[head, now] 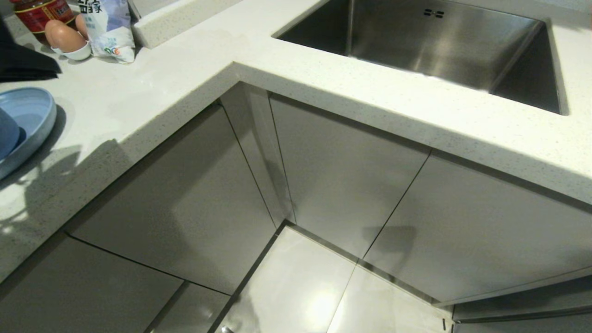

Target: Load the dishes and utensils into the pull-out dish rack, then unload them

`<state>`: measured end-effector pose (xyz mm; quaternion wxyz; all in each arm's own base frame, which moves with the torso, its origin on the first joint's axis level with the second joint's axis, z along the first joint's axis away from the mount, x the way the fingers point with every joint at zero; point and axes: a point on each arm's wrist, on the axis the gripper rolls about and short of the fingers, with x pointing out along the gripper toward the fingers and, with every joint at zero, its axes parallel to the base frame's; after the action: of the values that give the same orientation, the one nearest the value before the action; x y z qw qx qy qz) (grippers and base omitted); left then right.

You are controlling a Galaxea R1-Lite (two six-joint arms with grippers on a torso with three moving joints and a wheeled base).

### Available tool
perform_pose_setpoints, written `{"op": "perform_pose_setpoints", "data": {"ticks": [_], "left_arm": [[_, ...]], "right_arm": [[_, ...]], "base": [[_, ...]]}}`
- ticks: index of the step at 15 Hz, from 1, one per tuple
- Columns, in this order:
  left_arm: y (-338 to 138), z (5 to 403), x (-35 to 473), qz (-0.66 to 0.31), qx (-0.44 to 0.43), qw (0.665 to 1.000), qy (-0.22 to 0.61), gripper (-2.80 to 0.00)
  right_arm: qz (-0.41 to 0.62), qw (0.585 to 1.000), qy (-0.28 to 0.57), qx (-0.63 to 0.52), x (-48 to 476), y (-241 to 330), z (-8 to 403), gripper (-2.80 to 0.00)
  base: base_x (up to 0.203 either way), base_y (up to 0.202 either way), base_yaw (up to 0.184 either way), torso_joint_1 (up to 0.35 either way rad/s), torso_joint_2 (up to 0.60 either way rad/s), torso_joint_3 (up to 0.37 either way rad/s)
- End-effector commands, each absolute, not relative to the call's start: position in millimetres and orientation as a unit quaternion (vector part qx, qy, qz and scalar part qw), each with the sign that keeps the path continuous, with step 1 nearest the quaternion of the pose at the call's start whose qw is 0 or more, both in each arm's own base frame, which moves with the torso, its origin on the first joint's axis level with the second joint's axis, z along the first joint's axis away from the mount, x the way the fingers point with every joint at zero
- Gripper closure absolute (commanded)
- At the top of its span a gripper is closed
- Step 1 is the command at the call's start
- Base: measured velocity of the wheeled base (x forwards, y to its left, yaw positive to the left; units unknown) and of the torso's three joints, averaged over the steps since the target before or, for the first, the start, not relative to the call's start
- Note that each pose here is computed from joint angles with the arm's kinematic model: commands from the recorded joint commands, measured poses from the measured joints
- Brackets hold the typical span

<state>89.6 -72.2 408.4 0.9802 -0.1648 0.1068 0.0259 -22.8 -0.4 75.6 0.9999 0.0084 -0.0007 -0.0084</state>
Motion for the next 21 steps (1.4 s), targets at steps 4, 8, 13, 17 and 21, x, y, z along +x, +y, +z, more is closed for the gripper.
{"op": "perform_pose_setpoints", "data": {"ticks": [4,8,13,17,21], "left_arm": [[-9.9,429.1,34.0,-0.086,-0.202,0.974,0.050,0.00],[5.9,420.4,-49.1,-0.095,-0.147,0.983,-0.061,0.00],[-7.7,334.2,-110.3,-0.090,-0.057,0.986,-0.128,0.00],[-8.4,266.9,-114.1,-0.066,-0.042,0.991,-0.105,0.00],[-4.7,212.8,-89.5,-0.071,-0.037,0.990,-0.113,0.00]], "right_arm": [[-0.008,1.000,-0.001,0.008,-22.8,-0.4,75.6,0.00],[-0.008,1.000,0.000,0.008,-22.7,-0.4,75.3,0.00],[-0.008,1.000,0.000,0.008,-22.7,-0.4,75.2,0.00],[-0.008,1.000,0.000,0.008,-22.7,-0.4,75.2,0.00],[-0.008,1.000,0.000,0.008,-22.7,-0.4,75.3,0.00]], "base": [[0.000,0.000,0.000,0.000,0.00,0.000],[0.000,0.000,0.000,0.000,0.00,0.000],[0.000,0.000,0.000,0.000,0.00,0.000],[0.000,0.000,0.000,0.000,0.00,0.000],[0.000,0.000,0.000,0.000,0.00,0.000]]}}
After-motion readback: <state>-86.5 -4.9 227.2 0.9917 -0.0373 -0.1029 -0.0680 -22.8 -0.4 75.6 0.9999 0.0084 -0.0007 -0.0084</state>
